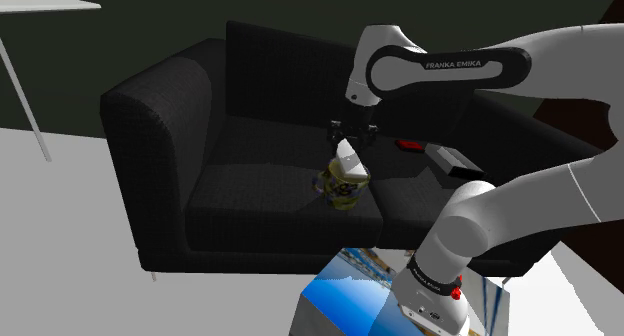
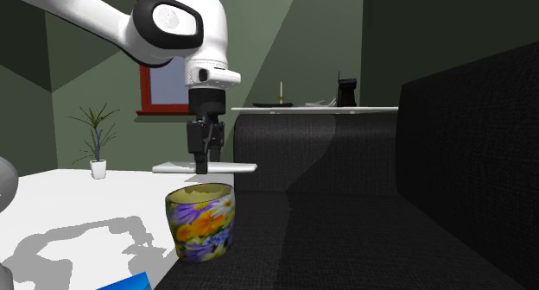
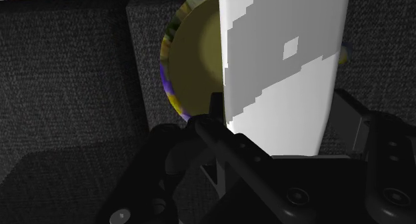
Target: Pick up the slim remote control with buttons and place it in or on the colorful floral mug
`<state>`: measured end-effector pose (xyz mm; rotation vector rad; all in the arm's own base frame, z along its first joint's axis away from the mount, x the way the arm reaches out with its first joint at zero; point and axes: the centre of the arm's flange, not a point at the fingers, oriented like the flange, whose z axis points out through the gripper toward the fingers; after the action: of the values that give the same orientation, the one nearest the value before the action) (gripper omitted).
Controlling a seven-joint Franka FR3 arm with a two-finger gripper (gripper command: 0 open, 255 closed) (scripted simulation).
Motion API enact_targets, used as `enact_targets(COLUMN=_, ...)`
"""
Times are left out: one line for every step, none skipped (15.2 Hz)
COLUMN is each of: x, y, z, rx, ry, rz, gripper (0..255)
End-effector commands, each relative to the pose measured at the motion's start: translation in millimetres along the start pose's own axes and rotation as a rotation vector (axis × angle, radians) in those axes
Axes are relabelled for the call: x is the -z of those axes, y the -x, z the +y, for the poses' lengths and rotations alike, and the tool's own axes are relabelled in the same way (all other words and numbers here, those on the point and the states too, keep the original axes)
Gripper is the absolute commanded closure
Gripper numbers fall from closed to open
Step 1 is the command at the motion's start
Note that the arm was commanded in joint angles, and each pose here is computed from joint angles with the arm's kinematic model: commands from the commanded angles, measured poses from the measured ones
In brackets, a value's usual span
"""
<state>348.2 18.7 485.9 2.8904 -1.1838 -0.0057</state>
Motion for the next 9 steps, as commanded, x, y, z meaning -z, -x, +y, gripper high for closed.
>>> enact_targets(x=-12, y=0, z=0, rx=0.0, ry=-0.001, rz=0.001, gripper=255)
enact_targets(x=-17, y=0, z=0, rx=0.0, ry=-0.001, rz=0.001, gripper=255)
enact_targets(x=-26, y=0, z=0, rx=0.0, ry=-0.001, rz=0.001, gripper=255)
enact_targets(x=-26, y=0, z=0, rx=0.0, ry=-0.001, rz=0.001, gripper=255)
enact_targets(x=-26, y=0, z=0, rx=0.0, ry=-0.001, rz=0.001, gripper=255)
enact_targets(x=-26, y=0, z=0, rx=0.0, ry=-0.001, rz=0.001, gripper=255)
enact_targets(x=-26, y=0, z=0, rx=0.0, ry=-0.001, rz=0.001, gripper=255)
enact_targets(x=-26, y=0, z=0, rx=0.0, ry=-0.001, rz=0.001, gripper=255)
enact_targets(x=-26, y=0, z=0, rx=0.0, ry=-0.001, rz=0.001, gripper=255)
